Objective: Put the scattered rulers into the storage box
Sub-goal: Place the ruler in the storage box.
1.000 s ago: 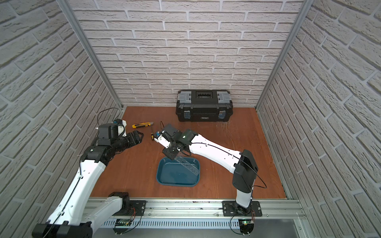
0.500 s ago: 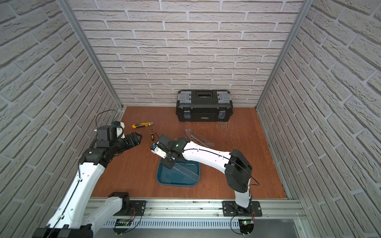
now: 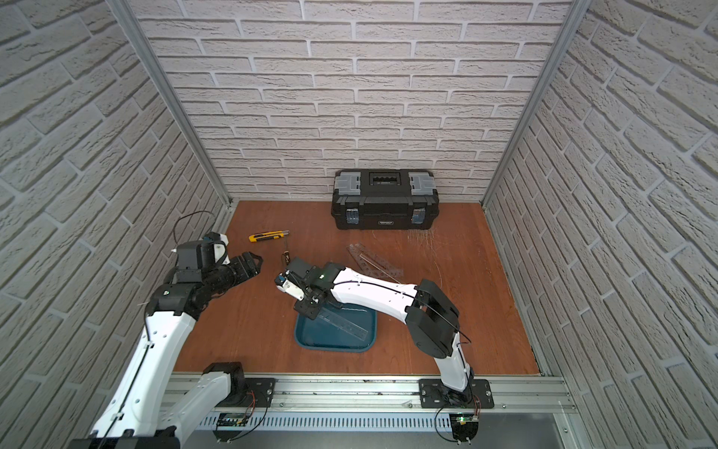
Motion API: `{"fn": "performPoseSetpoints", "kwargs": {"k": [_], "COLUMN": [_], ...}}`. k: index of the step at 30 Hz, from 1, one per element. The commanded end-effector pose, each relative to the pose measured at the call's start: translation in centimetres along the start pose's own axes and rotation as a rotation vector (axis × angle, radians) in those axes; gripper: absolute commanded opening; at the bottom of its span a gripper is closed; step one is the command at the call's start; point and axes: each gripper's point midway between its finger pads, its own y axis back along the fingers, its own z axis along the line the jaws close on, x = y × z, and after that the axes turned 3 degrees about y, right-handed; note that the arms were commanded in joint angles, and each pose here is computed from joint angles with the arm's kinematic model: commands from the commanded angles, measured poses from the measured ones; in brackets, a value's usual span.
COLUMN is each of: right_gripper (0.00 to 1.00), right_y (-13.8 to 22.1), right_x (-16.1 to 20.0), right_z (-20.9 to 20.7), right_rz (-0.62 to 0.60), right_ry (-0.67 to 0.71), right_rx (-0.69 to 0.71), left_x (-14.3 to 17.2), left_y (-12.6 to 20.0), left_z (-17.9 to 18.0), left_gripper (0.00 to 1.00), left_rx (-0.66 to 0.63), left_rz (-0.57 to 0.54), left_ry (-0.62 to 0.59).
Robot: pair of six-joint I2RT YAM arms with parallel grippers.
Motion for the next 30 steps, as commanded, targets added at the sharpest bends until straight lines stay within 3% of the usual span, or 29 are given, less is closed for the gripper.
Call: {"fn": "performPoseSetpoints", "kwargs": {"k": [1, 13, 20, 27, 30], "right_gripper": [0.26, 0.26, 0.32, 0.60, 0.67], "right_y": [0.4, -1.6, -2.4, -0.9, -0.1], "right_x": [0.2, 2.0, 2.2, 1.6, 1.3], "right_z": [0.6, 0.9, 0.5, 0.1, -0.1], "right_rz": [-0.029, 0.001, 0.003, -0.041, -0.065], "right_ry": [0.004, -0.019, -0.015, -0.019, -0.020], "right_rx": [0.003, 0.007, 0.035, 0.057, 0.069], "left_x": [0.2, 0.0, 0.1, -0.1, -0.1], "left_y": [0.2, -0.4, -0.6, -0.7, -0.7], "left_z": [0.3, 0.4, 0.3, 0.2, 0.2], "left_gripper": [0.85, 0.85, 0.86, 0.85, 0.85], "left_rx": [0.009, 0.018, 0.021, 0.023, 0.025], "left_rz": [-0.002, 0.000, 0.004, 0.003, 0.003], "left_ry": [0.004, 0.015, 0.018, 0.018, 0.018]}}
